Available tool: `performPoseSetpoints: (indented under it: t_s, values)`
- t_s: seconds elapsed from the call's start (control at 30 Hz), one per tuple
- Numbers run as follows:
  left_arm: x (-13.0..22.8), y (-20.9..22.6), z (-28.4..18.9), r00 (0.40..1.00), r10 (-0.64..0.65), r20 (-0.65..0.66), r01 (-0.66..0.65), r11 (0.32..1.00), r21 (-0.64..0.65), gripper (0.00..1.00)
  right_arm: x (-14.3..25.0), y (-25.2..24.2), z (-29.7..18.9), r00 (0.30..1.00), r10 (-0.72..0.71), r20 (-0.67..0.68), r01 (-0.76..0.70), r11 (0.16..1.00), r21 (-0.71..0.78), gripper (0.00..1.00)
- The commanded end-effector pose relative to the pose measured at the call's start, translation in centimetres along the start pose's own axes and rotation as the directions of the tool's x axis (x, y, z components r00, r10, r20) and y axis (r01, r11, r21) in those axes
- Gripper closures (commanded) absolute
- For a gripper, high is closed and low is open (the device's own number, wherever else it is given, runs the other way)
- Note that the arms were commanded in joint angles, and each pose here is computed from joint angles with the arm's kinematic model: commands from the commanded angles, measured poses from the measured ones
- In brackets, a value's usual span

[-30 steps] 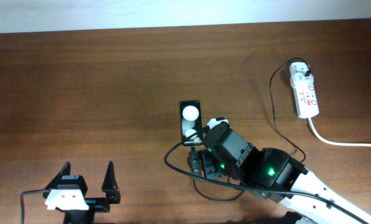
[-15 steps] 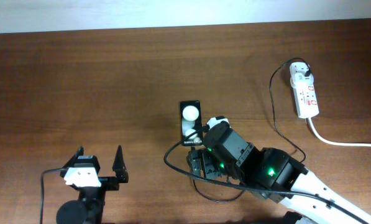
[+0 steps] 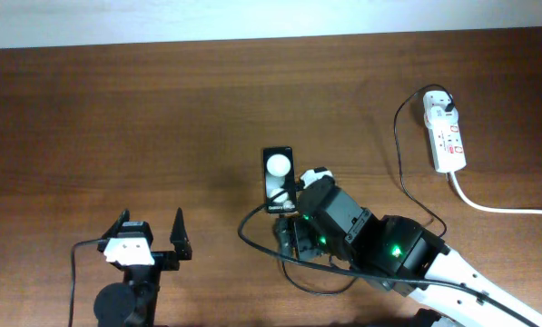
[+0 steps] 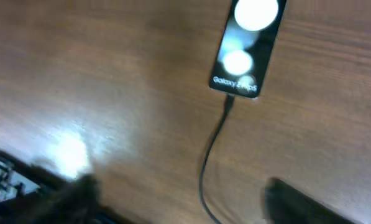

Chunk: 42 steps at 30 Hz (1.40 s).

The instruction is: Plug charger to phone and switch on socket

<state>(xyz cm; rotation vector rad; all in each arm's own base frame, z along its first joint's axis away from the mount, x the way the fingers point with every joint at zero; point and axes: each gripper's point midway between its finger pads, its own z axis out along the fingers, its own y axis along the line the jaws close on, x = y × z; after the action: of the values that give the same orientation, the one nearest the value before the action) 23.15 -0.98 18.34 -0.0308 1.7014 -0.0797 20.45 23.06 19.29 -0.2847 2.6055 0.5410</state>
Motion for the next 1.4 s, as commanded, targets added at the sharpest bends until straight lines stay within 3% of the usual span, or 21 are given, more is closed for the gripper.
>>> performPoseSetpoints:
  t_s: [0.0,0.23,0.37,0.67,0.87,1.03,1.2,1.37]
  values:
    - [1.1,0.2,0.3,1.000,-0.010,-0.018,0.010,1.000,-0.005,0.01,-1.2,0.1,-0.3,0.999,0.006,0.050,-0.006,1.000,0.006,0.45]
    - [3.1,0.3,1.2,0.999,-0.010,-0.032,0.010,1.000,-0.006,0.01,-1.3,-0.1,-0.3,0.999,0.006,0.053,-0.007,1.000,0.014,0.83]
    - [2.7,0.3,1.5,1.000,-0.011,0.010,0.011,1.000,-0.005,0.01,-1.9,-1.5,-1.3,0.998,0.045,0.048,-0.048,0.997,0.052,0.96]
    - [2.5,0.3,1.5,1.000,-0.011,0.018,0.011,1.000,-0.005,0.01,-7.0,-10.0,-10.8,0.927,0.330,0.178,-0.364,0.906,0.215,0.96]
    - [2.7,0.2,1.5,1.000,-0.011,0.011,0.011,1.000,-0.001,0.01,-5.5,-18.1,-15.5,0.781,0.556,0.283,-0.624,0.702,0.343,0.96]
    - [2.7,0.2,1.5,1.000,-0.011,0.011,0.011,1.000,-0.001,0.01,-4.9,-22.5,-17.4,0.689,0.623,0.370,-0.724,0.579,0.374,0.96]
    - [2.7,0.2,1.5,1.000,-0.011,0.011,0.011,1.000,-0.001,0.01,-4.5,-26.6,-16.2,0.611,0.709,0.351,-0.778,0.457,0.430,0.96]
    - [2.7,0.2,1.5,1.000,-0.011,0.011,0.011,1.000,-0.001,0.01,-6.0,-29.8,-14.0,0.607,0.742,0.283,-0.759,0.437,0.482,0.96]
